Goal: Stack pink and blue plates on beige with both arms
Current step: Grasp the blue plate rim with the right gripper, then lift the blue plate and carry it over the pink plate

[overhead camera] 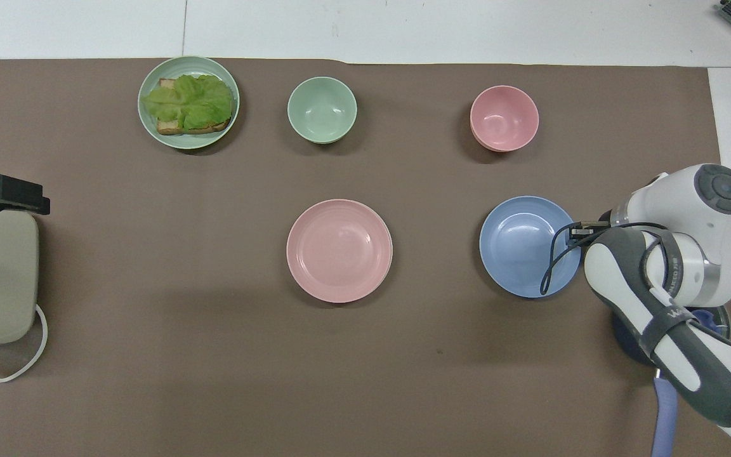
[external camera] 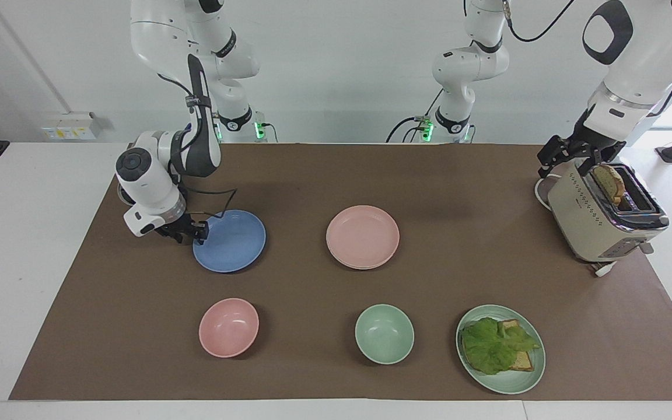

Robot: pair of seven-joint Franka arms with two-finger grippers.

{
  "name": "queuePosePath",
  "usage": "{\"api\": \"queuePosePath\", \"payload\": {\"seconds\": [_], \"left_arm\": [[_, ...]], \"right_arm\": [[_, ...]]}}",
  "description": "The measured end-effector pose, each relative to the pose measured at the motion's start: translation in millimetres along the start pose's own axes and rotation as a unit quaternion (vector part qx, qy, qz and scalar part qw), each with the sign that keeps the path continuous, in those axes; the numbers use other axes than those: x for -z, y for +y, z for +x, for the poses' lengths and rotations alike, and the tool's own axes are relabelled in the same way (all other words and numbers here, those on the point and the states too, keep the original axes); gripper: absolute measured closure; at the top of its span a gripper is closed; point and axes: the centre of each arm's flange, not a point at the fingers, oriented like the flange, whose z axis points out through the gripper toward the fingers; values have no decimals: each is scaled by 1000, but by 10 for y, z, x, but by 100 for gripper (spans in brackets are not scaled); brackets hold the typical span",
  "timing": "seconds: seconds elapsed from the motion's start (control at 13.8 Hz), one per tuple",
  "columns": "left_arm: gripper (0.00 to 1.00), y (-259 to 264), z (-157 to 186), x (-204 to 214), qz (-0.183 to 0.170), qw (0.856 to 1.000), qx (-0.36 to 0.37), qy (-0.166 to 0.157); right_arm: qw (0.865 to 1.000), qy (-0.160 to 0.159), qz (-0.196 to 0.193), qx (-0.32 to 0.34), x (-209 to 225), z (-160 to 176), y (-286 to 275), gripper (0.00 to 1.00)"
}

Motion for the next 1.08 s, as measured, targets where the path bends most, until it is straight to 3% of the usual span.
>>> {"api": "queuePosePath", "payload": {"seconds": [0.22, 0.29, 0.65, 1.08], "left_arm": [[0, 0, 0, 0, 0, 1000, 0, 0], [0, 0, 0, 0, 0, 1000, 0, 0], [0, 4, 0, 0, 0, 1000, 0, 0], [0, 43, -2, 1, -1, 1000, -5, 0]], "right_arm": [[1000, 0, 0, 1, 4, 0, -10, 89], [1000, 4, 1, 4, 47, -1, -18, 93], [999, 0, 1, 34, 138, 25, -109, 93], [995, 4, 4, 96, 1010, 32, -407, 95]]}}
